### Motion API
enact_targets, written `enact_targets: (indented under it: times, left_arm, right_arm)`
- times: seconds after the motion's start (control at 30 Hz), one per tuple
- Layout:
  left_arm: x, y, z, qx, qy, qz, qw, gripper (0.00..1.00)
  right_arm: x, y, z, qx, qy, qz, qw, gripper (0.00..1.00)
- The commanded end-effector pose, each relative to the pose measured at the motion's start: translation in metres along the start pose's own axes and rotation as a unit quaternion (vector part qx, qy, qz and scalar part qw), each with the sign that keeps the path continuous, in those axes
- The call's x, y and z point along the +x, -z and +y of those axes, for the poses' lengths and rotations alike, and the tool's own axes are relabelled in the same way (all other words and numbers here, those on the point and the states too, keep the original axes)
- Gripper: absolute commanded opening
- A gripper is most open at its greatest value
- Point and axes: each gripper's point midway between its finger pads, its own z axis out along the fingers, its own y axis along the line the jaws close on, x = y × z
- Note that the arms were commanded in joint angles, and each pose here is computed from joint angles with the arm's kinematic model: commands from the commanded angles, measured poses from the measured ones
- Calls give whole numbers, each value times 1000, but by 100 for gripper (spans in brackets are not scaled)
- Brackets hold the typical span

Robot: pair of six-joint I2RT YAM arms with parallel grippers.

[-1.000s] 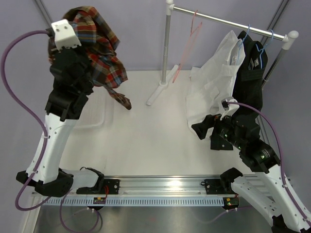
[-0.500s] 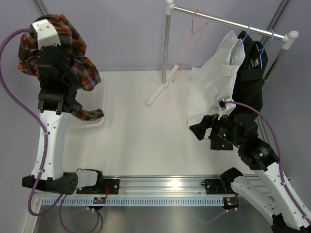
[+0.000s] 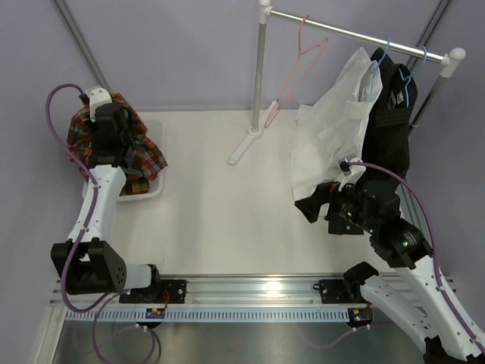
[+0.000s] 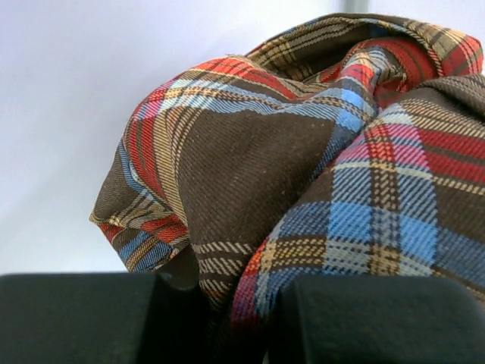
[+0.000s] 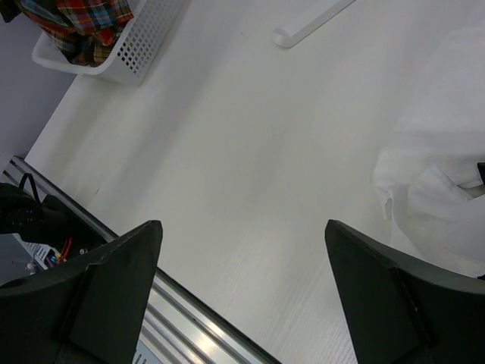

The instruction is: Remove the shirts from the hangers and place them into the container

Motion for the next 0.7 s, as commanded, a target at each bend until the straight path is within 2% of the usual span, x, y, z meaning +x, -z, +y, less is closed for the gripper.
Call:
enact_targets:
  times: [0.0, 0.13, 0.3, 0.5, 0.67]
  left_arm:
    - [-25, -12, 13, -39, 105, -59, 992, 0]
    - [7, -29, -3, -35, 89, -28, 995, 0]
    - [53, -46, -1, -88, 70, 14, 994, 0]
    - [97, -60, -27, -51, 42, 64, 996, 0]
    - [141, -70, -65, 19, 13, 133, 991, 0]
  right_arm:
    - [-1, -1, 7, -22, 0, -8, 1000, 98]
    - [0, -2, 6, -23, 1, -9, 1000, 98]
    - [3, -2, 5, -22, 5, -4, 1000, 98]
    - [6, -3, 4, -23, 4, -2, 1000, 98]
    - [6, -4, 4, -23, 3, -2, 1000, 98]
